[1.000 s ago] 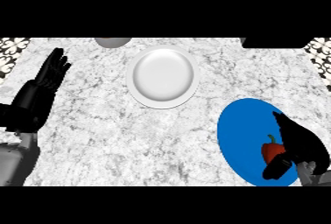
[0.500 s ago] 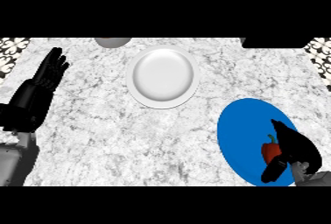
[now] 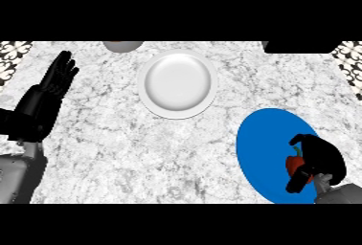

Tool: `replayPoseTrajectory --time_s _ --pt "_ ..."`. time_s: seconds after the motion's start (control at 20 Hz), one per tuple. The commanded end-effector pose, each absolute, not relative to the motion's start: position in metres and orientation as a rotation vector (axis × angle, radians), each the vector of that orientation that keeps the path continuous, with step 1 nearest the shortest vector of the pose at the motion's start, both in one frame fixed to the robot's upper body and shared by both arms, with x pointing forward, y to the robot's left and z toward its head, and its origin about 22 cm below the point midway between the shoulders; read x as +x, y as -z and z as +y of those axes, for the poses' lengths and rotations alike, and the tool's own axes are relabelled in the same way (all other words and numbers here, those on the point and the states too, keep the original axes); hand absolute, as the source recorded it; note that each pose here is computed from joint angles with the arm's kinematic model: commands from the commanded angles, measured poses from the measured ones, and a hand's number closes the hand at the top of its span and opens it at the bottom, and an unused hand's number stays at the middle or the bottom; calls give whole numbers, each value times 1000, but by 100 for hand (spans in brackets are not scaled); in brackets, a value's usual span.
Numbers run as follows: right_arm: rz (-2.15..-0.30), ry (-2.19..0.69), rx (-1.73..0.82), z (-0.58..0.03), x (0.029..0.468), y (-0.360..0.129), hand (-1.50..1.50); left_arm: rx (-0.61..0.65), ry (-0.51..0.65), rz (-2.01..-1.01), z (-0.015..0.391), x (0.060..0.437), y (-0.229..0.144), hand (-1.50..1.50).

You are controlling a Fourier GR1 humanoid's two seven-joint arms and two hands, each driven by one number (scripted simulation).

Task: Pick the bell pepper from the plate and place it in the plate

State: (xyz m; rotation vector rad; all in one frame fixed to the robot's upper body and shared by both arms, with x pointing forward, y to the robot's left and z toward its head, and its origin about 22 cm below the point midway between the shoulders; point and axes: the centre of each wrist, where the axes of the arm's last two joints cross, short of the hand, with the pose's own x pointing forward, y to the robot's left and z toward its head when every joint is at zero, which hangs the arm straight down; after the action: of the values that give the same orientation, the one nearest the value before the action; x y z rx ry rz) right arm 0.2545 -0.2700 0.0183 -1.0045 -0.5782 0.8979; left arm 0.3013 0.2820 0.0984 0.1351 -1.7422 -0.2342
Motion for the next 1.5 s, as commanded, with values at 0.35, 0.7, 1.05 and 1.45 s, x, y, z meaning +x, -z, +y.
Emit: replayPoseTrajectory --time_s 0.35,0.7,1.05,1.45 --pt "-884 -1089 -1077 -380 327 -79 150 92 280 -1782 262 308 -107 0" --pt "-1150 -1133 -1140 -395 363 -84 150 106 262 -1776 260 320 -108 0" --pt "-1547 -1095 -910 -360 387 -106 150 125 254 -1759 260 301 -101 0" --pt "-1817 -994 -576 -312 404 -146 150 136 246 -1752 280 303 -108 0"
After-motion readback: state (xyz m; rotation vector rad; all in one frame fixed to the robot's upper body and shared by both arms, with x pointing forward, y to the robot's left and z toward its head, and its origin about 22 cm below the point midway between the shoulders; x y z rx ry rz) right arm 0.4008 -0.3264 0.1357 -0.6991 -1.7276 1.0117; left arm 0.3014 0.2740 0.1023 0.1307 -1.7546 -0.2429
